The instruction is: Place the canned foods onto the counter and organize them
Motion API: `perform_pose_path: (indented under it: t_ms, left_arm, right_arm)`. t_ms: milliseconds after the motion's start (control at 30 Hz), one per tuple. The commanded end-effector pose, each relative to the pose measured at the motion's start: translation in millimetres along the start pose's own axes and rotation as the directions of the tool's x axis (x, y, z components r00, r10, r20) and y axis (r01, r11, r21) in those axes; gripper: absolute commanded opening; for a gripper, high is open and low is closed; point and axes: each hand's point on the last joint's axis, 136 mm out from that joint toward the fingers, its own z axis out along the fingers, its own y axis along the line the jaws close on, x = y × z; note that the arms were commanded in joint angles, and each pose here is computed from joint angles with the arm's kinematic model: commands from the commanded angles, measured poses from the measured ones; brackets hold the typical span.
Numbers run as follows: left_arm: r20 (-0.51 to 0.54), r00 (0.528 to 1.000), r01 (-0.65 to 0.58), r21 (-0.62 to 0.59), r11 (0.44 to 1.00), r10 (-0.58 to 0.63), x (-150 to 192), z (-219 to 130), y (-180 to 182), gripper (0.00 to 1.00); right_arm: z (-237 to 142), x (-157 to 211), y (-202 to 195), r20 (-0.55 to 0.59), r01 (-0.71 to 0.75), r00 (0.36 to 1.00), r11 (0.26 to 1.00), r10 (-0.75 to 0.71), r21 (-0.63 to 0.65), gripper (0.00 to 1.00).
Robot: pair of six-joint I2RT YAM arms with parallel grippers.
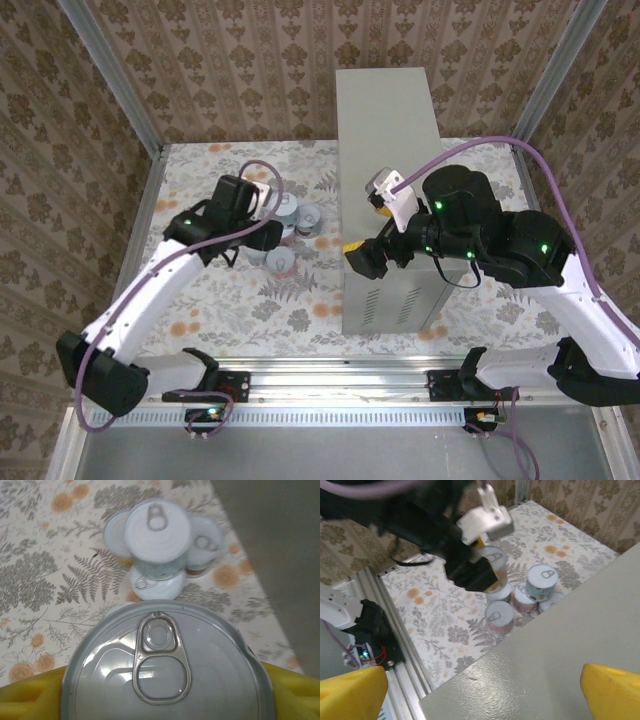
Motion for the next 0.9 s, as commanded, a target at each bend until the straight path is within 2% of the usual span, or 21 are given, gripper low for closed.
perform_pose_path:
  t_ms: [0, 100, 300, 400, 600, 867]
  left_arm:
    - [0.097, 0.994, -0.066, 0.160, 0.985, 0.051, -21, -56, -27, 0.71]
    - [0.147, 0.987, -0.107, 0.267, 0.958, 0.069, -32, -92, -46, 0.72]
    - [0.239, 0.964, -0.206, 0.398, 0.894, 0.116, -56, -152, -81, 0.71]
    - [0.270, 0.948, -0.275, 0.433, 0.858, 0.167, -64, -170, -100, 0.70]
    - [0.340, 0.920, -0.354, 0.513, 0.782, 0.193, -76, -200, -131, 0.69]
    - [0.395, 0.886, -0.449, 0.608, 0.654, 0.241, -69, -224, -170, 0.70]
  right_arm:
    - [0, 2, -9, 0.012, 0.065, 0.998, 0.995, -0.066, 0.078, 1.00]
    - [-1, 4, -6, 0.031, 0.097, 0.995, 0.993, -0.100, 0.073, 1.00]
    - [-6, 6, -14, 0.052, 0.091, 0.994, 0.988, -0.098, 0.128, 1.00]
    - [-5, 11, -14, 0.052, 0.110, 0.992, 0.985, -0.118, 0.133, 1.00]
    - [-7, 10, 3, 0.148, 0.175, 0.972, 0.982, -0.185, 0.077, 1.00]
    - [1, 0, 33, 0.216, 0.245, 0.947, 0.969, -0.237, -0.010, 1.00]
